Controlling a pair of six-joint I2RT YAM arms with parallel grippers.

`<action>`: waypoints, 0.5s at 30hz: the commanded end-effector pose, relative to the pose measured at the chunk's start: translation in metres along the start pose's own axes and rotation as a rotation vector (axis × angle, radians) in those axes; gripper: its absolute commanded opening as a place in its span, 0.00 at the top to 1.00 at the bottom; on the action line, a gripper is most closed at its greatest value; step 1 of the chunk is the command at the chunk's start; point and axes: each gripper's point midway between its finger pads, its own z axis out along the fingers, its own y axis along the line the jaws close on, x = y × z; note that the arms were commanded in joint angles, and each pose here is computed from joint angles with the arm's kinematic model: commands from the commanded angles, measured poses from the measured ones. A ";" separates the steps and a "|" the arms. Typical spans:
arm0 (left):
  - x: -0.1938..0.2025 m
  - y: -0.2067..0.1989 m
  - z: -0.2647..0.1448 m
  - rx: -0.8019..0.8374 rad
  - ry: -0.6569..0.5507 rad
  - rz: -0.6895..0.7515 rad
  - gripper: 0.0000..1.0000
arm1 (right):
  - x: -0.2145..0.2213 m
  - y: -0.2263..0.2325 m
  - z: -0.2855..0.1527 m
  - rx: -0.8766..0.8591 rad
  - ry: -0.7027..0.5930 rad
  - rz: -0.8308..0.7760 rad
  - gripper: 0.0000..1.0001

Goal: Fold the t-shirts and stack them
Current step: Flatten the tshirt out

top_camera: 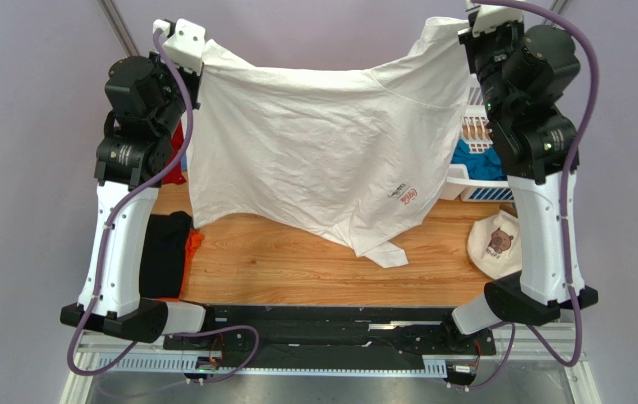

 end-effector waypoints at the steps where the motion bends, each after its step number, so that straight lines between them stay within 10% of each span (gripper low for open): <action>1: -0.021 0.038 0.009 -0.188 -0.056 -0.001 1.00 | -0.004 -0.019 0.017 0.121 -0.010 -0.077 1.00; 15: -0.051 0.047 -0.107 -0.173 -0.199 -0.043 1.00 | -0.042 -0.073 -0.068 0.180 -0.108 -0.051 1.00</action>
